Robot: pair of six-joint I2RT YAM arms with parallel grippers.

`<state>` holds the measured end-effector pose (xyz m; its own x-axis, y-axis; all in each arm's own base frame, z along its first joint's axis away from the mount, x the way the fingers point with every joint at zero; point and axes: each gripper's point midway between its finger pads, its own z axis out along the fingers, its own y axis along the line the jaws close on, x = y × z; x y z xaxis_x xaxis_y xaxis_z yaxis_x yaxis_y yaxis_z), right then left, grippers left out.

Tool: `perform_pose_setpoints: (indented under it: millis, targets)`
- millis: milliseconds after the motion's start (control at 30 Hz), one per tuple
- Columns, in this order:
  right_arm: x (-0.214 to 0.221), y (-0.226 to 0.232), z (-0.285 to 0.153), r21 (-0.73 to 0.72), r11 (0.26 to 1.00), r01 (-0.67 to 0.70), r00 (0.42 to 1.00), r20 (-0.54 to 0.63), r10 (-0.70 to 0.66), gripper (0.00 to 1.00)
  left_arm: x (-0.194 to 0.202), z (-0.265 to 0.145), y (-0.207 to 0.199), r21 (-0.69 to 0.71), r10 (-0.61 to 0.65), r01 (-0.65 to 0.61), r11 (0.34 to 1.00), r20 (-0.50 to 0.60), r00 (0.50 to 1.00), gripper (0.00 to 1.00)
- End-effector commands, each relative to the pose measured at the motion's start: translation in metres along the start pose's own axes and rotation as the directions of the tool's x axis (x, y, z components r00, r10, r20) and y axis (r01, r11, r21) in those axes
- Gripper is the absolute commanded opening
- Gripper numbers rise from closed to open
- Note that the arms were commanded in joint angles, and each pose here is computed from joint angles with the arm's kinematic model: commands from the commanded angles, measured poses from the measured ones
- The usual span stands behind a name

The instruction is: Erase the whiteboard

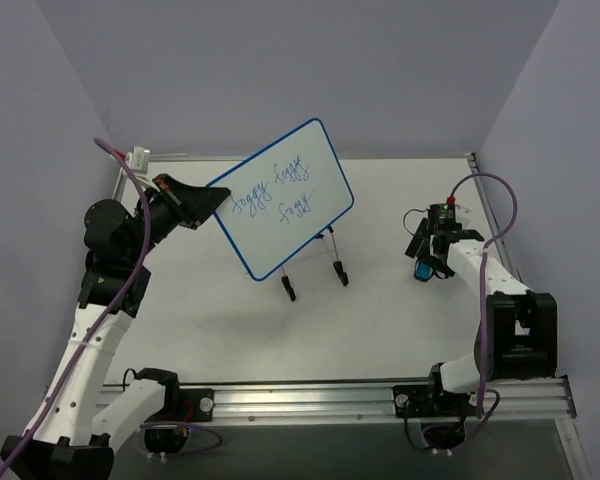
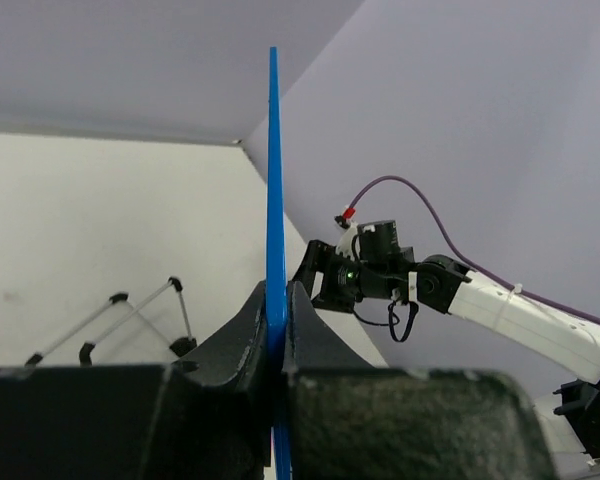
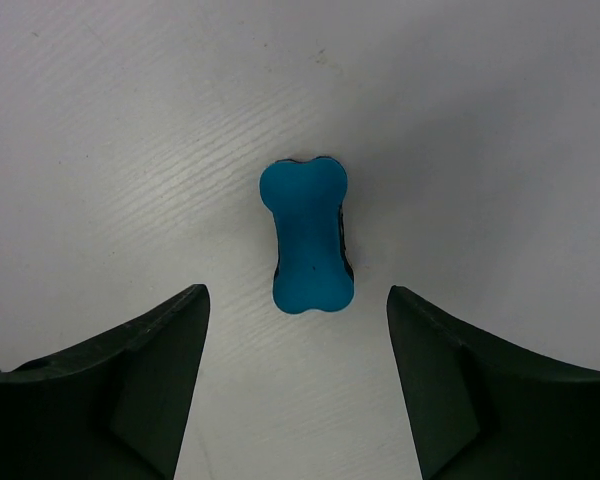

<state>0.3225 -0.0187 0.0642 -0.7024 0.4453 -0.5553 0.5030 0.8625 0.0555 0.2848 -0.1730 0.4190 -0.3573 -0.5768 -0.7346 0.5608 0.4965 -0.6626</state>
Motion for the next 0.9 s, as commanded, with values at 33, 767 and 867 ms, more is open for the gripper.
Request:
perform_pose_setpoints:
  millis: [33,767,867]
  targets:
    - [-0.016,0.012,0.014,-0.029,0.999,0.041,0.999,0.007,-0.041,0.67,0.001,-0.025,0.010,-0.148,-0.044,0.046,0.988,0.019,0.999,0.02]
    - [0.001,-0.015,0.047,0.076,0.994,0.075,0.996,-0.046,-0.071,0.47,0.032,-0.044,0.004,-0.098,0.017,-0.025,0.995,-0.083,0.996,0.02]
    - [0.001,-0.019,0.043,0.087,0.994,0.060,0.998,-0.031,-0.058,0.47,0.034,-0.044,0.005,-0.096,0.021,-0.029,0.995,-0.091,0.996,0.02]
